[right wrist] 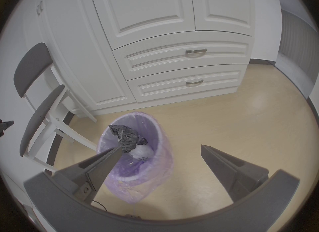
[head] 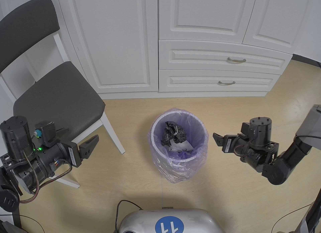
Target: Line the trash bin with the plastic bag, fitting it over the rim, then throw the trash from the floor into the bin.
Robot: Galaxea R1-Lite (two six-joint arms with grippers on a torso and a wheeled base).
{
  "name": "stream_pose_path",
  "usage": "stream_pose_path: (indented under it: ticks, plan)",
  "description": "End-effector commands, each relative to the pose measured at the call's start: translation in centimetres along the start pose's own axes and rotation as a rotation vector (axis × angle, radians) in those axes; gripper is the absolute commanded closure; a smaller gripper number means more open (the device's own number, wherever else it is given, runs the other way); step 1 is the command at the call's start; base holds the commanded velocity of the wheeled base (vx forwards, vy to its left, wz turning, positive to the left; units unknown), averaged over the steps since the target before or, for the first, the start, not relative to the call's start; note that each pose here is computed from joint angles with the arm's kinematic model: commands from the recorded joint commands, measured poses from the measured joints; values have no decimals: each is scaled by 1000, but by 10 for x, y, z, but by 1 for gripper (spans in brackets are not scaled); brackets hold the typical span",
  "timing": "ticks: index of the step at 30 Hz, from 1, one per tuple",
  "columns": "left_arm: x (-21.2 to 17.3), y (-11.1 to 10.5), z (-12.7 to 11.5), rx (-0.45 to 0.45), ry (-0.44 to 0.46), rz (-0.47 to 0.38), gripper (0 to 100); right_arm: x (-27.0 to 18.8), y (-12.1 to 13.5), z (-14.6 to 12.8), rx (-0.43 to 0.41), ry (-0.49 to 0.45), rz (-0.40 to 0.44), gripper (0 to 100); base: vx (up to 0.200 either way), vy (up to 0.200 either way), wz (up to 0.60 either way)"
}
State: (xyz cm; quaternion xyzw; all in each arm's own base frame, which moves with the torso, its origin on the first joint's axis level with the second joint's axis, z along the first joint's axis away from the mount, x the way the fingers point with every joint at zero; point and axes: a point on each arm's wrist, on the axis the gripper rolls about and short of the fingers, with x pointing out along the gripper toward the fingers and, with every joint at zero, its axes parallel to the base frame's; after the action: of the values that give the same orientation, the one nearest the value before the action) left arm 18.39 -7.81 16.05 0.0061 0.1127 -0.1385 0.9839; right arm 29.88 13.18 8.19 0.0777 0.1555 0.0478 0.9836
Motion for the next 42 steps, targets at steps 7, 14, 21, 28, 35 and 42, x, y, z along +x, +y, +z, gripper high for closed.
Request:
stream_pose_path:
  ticks: [7, 14, 21, 28, 35, 42]
  plan:
    - [-32, 15, 15, 24, -123, 156, 0, -80, -39, 34, -8, -137, -44, 0, 0, 0, 0]
    - [-50, 23, 25, 102, -199, 215, 0, -128, -50, 40, -59, -206, -47, 0, 0, 0, 0]
    - [-73, 26, 28, 110, -272, 235, 0, -153, -58, 40, -92, -234, -60, 0, 0, 0, 0]
    - [-91, 27, 24, 101, -308, 255, 0, -181, -64, 40, -102, -260, -71, 0, 0, 0, 0]
    - [-107, 29, 12, 96, -323, 302, 0, -224, -79, 43, -121, -282, -147, 0, 0, 0, 0]
    - [-117, 32, 10, 130, -343, 344, 0, -285, -99, 6, -87, -320, -223, 0, 0, 0, 0]
